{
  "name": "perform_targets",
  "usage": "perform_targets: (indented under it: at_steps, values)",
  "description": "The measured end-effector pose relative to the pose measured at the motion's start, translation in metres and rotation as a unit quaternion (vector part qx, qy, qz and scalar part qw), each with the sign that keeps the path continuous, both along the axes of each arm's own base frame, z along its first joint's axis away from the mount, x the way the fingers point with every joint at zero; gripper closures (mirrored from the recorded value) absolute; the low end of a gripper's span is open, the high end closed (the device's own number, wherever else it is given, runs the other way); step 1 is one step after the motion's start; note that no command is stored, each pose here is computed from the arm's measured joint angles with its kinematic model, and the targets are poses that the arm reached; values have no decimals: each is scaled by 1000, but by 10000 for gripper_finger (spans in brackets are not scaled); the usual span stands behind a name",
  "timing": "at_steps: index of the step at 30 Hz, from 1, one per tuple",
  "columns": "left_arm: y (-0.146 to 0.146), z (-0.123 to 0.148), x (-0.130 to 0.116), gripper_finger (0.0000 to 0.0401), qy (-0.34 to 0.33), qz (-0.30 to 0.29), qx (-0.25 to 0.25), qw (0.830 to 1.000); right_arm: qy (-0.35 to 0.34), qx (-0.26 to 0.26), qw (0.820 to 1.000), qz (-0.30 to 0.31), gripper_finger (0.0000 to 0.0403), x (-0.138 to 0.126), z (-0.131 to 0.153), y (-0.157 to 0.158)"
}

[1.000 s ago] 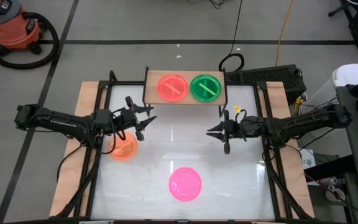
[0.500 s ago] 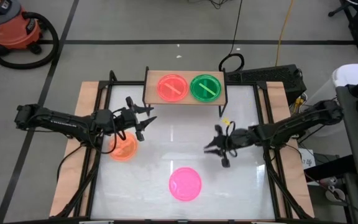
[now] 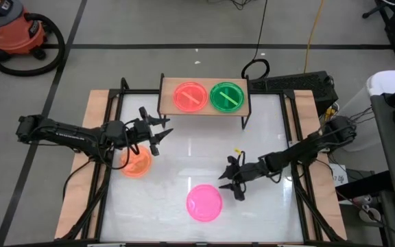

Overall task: Place and stack plates onto a shelf
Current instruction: Stack the pink plate on top of the orange plate on the shelf

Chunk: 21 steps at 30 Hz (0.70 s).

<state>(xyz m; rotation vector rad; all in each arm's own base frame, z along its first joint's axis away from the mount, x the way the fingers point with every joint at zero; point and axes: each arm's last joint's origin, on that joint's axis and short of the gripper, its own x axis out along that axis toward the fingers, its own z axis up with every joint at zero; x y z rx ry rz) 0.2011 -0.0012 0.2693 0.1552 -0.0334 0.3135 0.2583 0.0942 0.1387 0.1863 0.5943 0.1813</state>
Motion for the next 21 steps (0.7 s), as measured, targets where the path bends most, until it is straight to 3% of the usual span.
perform_targets:
  at_steps: [9, 21]
  values:
    - [0, 0, 0, 215, 1, 0, -2, 1000, 20, -4, 1000, -4, 203, 24, -12, 8]
    - [0, -1, 0, 215, 1, 0, -7, 1000, 49, 14, 998, -23, 198, 30, -31, 10]
